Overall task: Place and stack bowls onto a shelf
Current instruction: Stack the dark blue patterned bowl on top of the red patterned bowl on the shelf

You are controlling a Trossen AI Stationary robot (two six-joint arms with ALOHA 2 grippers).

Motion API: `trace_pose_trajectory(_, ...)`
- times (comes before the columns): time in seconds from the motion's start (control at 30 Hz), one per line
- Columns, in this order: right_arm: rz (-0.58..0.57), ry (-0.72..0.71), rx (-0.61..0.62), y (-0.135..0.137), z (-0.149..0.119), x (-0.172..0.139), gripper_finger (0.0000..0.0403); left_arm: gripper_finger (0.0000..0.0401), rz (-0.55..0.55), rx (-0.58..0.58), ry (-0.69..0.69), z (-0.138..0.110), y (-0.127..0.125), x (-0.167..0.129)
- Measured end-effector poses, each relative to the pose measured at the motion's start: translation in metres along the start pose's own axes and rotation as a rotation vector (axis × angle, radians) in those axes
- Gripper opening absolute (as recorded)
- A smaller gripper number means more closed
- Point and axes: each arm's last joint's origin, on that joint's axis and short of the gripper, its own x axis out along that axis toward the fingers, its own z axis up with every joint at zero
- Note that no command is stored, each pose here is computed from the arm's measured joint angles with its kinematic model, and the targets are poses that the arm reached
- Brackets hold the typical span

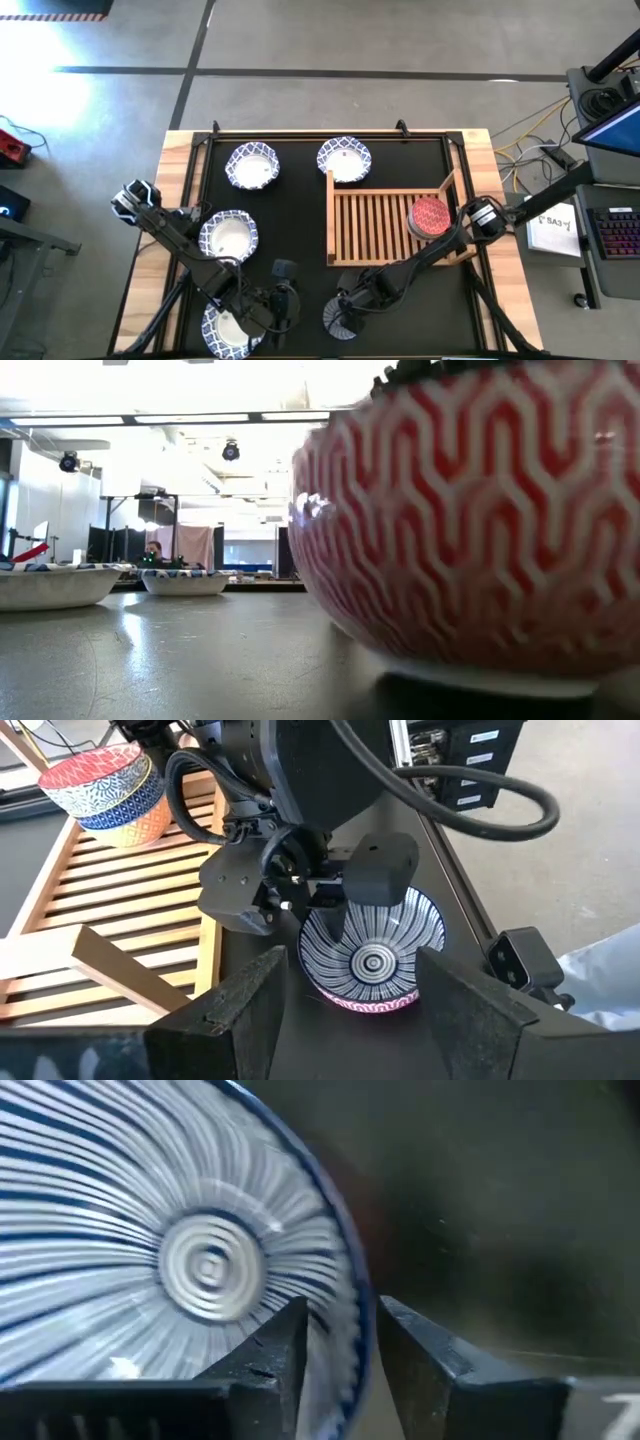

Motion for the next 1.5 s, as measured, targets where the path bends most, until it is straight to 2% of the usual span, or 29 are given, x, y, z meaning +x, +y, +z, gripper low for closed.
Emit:
trace_pose_trajectory(0.3,0.036,-0.016,-0.046,0.005,0.003,-0.004,0.0019,0.0204,0.004,0.003,0.008,-0.001,0.0,0.0)
trace_pose_trajectory(0.5,0.05,-0.005,-0.051,0.005,0.003,-0.023,0.0017,0.0204,0.002,-0.009,0.002,0.0,0.0,0.0)
trace_pose_trajectory(0.67,-0.032,0.04,-0.044,-0.008,0.001,-0.046,0.0016,0.0204,0.002,-0.009,0.002,0.0,0.0,0.0)
trace_pose_trajectory(0.87,-0.121,0.096,-0.018,-0.029,-0.002,-0.095,0.0015,0.0204,0.027,-0.01,-0.007,0.0,0.001,0.0)
trace_pose_trajectory(1.2,-0.226,0.073,0.076,-0.081,-0.008,-0.19,0.0014,0.0204,0.07,-0.015,-0.026,0.001,0.002,0.0)
trace_pose_trajectory(1.33,-0.259,0.098,0.024,-0.101,-0.014,-0.215,0.0014,0.0204,0.104,-0.014,-0.035,0.001,0.003,0.0)
trace_pose_trajectory(1.5,-0.335,0.144,-0.118,-0.123,-0.02,-0.235,0.0013,0.0204,0.164,-0.015,-0.052,0.002,0.005,0.0)
